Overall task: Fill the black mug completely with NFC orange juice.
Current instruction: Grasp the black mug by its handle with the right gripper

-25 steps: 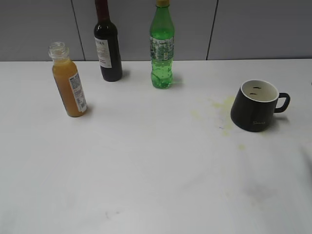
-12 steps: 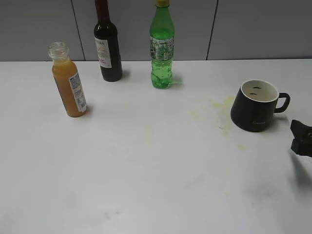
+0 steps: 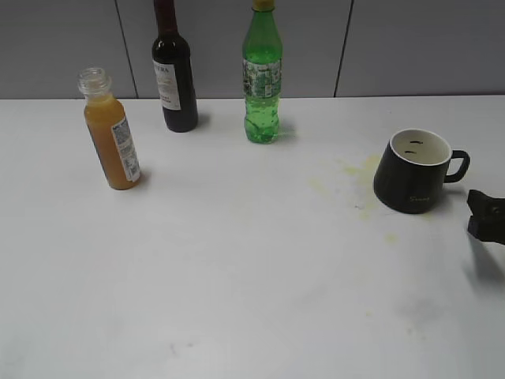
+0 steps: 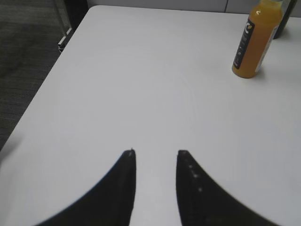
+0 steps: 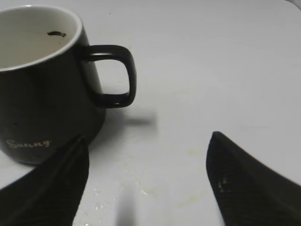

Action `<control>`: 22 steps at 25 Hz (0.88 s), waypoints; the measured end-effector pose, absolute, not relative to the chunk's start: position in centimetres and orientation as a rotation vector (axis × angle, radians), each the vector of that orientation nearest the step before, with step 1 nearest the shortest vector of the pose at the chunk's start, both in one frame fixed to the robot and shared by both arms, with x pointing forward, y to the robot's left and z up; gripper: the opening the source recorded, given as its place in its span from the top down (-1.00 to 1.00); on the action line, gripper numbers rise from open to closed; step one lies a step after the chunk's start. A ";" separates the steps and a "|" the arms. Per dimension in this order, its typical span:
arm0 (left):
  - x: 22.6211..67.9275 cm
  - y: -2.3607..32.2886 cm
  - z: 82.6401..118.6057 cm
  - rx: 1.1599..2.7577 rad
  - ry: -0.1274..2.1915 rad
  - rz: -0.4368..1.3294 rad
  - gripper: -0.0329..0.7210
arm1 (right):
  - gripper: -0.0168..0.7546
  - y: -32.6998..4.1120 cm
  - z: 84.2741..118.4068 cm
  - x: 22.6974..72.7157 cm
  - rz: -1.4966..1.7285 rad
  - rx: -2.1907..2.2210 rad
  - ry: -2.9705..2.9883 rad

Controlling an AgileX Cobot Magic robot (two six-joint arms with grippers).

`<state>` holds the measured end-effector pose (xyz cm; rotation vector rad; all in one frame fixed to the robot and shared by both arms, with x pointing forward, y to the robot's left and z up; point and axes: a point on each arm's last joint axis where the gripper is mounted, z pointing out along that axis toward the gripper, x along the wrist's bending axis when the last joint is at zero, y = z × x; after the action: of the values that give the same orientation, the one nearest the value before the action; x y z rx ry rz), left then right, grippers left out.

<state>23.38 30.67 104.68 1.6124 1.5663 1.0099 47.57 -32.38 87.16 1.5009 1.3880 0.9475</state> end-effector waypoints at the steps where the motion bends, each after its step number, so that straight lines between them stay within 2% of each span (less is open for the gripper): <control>1: 23.4 30.7 104.7 1.612 1.566 1.010 0.29 | -0.58 -32.6 87.1 47.8 0.953 1.494 1.390; 22: 23.4 30.7 104.7 1.613 1.566 1.010 0.29 | -0.58 -33.6 85.0 53.0 1.015 1.418 1.429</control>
<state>23.38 30.67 104.68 1.6130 1.5659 1.0102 52.96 -33.62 84.98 1.4179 1.4293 1.0152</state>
